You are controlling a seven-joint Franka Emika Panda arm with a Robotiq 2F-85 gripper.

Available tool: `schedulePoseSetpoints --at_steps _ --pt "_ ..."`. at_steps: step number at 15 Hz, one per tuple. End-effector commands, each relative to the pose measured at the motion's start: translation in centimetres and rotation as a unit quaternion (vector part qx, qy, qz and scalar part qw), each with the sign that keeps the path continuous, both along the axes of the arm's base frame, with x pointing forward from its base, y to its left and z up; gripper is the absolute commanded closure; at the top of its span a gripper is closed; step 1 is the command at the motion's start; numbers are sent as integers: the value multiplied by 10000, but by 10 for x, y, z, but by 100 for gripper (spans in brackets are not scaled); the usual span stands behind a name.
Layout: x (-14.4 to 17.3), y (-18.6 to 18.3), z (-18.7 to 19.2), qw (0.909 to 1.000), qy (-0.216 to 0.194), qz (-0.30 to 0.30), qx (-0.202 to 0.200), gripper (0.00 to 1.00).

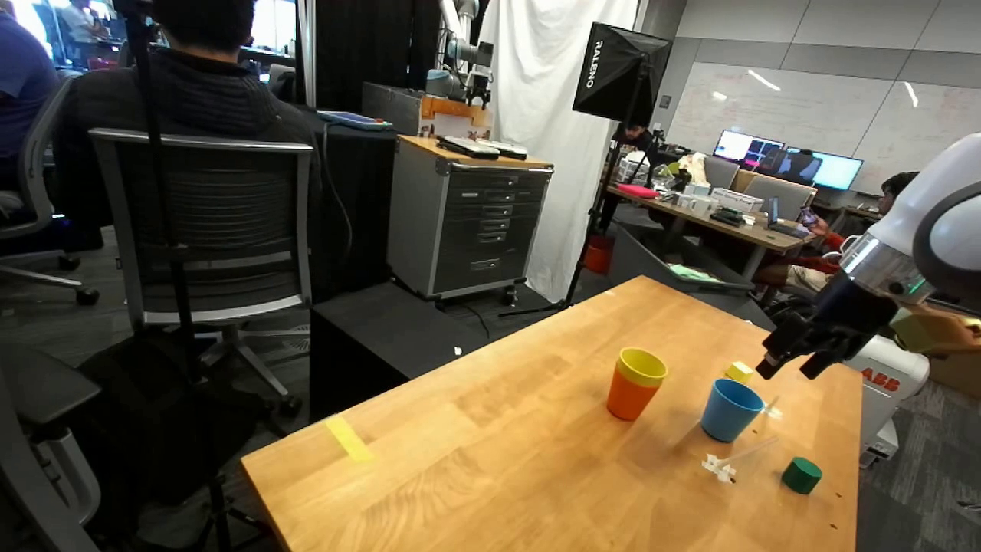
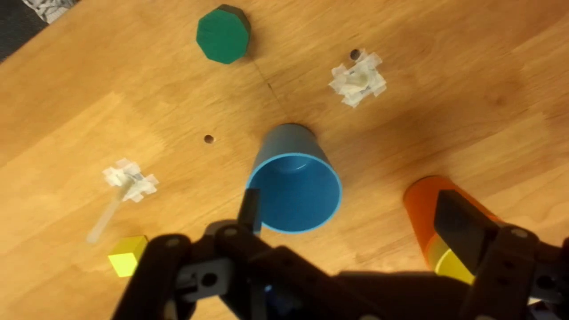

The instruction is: Stack the cups

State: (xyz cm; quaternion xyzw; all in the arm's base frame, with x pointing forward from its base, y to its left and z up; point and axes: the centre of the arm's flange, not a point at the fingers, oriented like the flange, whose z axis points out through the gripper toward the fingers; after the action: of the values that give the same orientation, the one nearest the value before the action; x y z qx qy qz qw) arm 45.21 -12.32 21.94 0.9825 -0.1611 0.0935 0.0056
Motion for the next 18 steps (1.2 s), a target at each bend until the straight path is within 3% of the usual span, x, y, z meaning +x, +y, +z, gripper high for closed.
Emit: schedulePoseSetpoints --at_steps 1,7,13,18 --pt "5 -24 -16 9990 -169 -394 -112 0" --pt "23 -22 -39 9974 -246 -675 -25 0" --pt "48 -7 -42 9974 -342 -629 54 0" --pt "51 0 -55 9982 -257 -530 85 0"
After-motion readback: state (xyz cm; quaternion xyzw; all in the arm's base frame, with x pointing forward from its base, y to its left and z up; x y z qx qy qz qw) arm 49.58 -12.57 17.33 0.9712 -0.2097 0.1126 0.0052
